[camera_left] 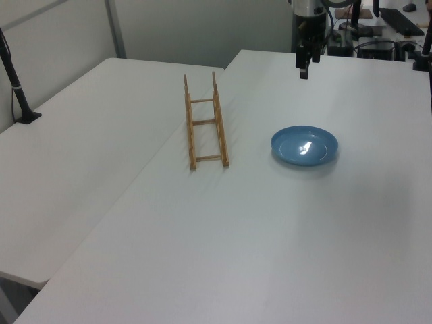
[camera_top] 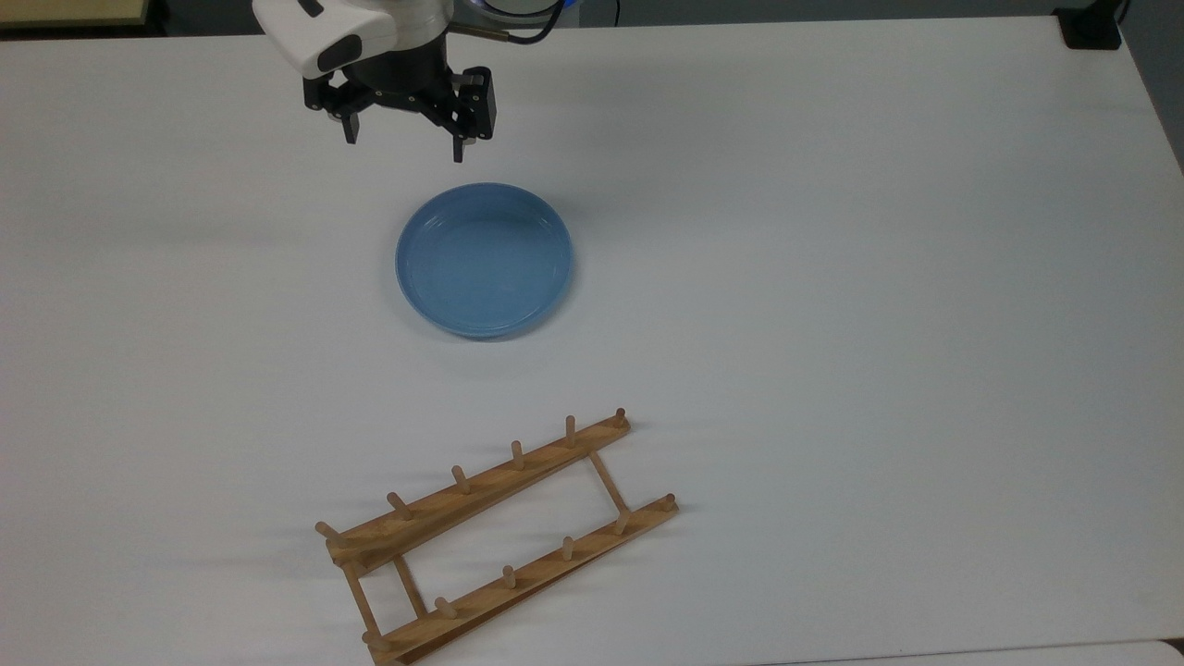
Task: Place plate in plate rack
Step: 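Move the open gripper toward the rim of the light blue plate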
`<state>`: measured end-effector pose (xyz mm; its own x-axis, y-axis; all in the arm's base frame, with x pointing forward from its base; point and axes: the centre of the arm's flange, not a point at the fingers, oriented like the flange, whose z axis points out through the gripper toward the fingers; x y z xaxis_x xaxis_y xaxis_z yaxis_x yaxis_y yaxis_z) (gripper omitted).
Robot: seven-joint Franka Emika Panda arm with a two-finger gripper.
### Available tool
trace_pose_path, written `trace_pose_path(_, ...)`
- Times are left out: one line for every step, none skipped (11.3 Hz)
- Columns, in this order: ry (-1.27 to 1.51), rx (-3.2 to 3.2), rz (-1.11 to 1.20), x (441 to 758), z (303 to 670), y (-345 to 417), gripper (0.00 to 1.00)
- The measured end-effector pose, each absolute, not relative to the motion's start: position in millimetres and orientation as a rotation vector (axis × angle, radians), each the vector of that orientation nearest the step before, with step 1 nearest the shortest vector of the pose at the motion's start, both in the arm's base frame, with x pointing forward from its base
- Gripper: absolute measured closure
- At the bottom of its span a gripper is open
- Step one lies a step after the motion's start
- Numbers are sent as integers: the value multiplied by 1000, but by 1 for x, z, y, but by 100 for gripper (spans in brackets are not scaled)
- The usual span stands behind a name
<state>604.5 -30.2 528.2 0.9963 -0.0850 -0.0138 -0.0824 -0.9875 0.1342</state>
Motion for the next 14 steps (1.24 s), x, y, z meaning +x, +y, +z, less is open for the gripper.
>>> trace_pose_path(-127,3005,-33,605,527,-31,0)
trace_pose_path(-154,3038,-30,605,528,-33,0)
trace_pose_path(-184,3060,-20,605,531,-39,0)
trace_pose_path(-203,3067,-17,605,533,-45,0)
trace_pose_path(-213,3069,-16,604,533,-48,0)
trace_pose_path(-227,3068,-5,605,537,-53,0)
trace_pose_path(-240,3068,10,605,541,-58,0)
trace_pose_path(-244,3068,16,605,543,-61,0)
trace_pose_path(-243,3068,16,605,543,-61,0)
trace_pose_path(-235,3069,14,606,543,-60,0)
trace_pose_path(-231,3069,12,606,542,-58,0)
trace_pose_path(-229,3069,11,606,541,-58,0)
trace_pose_path(-226,3069,11,606,541,-58,0)
trace_pose_path(-223,3070,17,607,543,-57,0)
